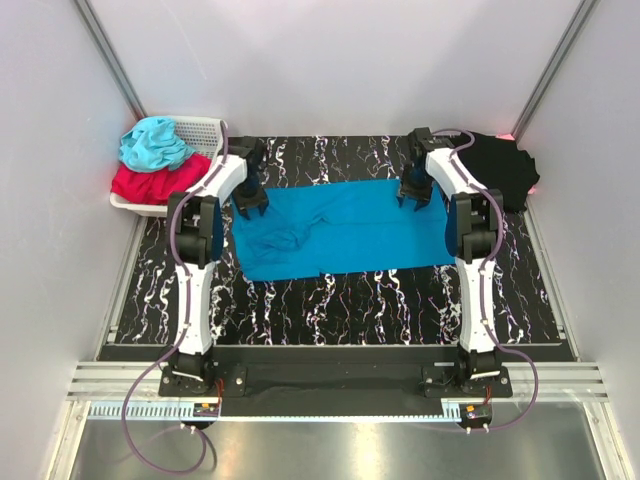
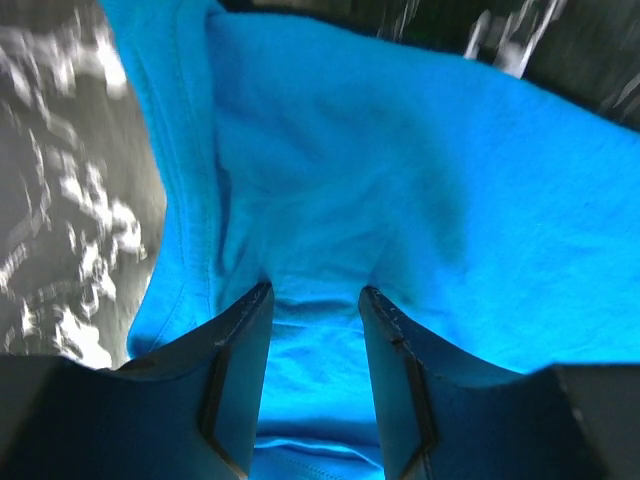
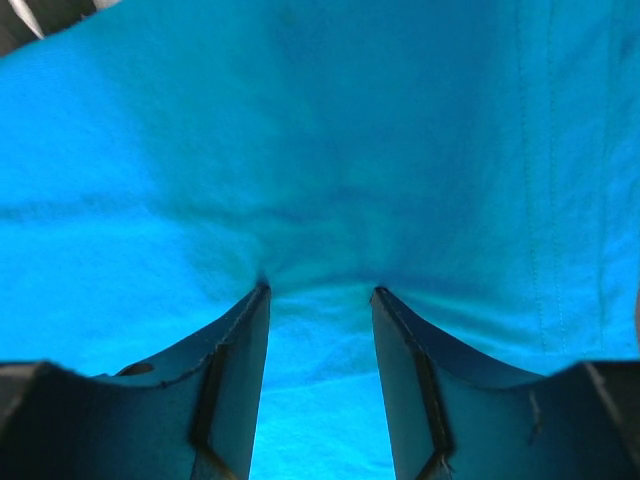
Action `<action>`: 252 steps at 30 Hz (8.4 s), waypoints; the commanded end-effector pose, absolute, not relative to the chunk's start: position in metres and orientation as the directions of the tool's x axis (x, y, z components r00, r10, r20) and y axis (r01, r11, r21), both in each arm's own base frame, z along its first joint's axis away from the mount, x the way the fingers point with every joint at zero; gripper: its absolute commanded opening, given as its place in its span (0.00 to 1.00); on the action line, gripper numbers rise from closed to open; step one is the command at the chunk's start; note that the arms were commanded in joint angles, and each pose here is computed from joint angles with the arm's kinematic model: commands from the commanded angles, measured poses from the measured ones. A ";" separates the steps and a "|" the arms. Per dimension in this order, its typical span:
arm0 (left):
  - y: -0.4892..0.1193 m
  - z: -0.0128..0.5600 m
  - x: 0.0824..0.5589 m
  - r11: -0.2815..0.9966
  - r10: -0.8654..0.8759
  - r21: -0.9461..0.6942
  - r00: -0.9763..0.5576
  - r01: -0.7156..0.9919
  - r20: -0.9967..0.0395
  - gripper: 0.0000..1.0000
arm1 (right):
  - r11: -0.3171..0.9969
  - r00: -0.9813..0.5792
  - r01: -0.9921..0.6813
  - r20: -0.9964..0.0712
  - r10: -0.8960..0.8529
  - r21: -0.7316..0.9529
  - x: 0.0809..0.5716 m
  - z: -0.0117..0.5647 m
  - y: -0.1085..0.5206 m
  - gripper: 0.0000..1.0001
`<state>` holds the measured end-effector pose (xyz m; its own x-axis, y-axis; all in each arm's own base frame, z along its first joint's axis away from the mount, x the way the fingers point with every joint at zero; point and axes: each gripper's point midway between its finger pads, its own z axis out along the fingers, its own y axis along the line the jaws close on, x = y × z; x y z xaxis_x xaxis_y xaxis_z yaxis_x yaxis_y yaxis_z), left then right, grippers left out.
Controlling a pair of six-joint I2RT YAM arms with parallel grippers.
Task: Fold and stack the t-shirts
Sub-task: Fold the tshirt
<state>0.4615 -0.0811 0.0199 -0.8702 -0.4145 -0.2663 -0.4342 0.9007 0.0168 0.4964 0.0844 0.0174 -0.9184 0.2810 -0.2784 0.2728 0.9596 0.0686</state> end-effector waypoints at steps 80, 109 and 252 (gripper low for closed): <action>-0.106 0.029 0.375 0.848 -0.530 -0.333 -0.682 -0.413 -0.503 0.31 | 0.969 -0.856 0.134 -0.469 0.218 0.206 0.365 0.094 0.135 0.48; -0.098 0.119 0.332 0.862 -0.505 -0.371 -0.641 -0.345 -0.578 0.49 | 0.972 -0.864 0.109 -0.464 0.196 0.208 0.370 0.091 0.151 0.47; -0.082 0.046 0.333 0.864 -0.484 -0.230 -0.613 -0.448 -0.624 0.48 | 0.991 -0.896 0.071 -0.430 0.112 0.111 0.362 0.069 0.160 0.42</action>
<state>0.3092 -0.0814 0.0291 -0.6698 -0.4748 -0.5708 -0.4634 0.8680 -0.1783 0.3579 0.1584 0.0583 -0.9085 0.1306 -0.3970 0.0875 0.9883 0.1249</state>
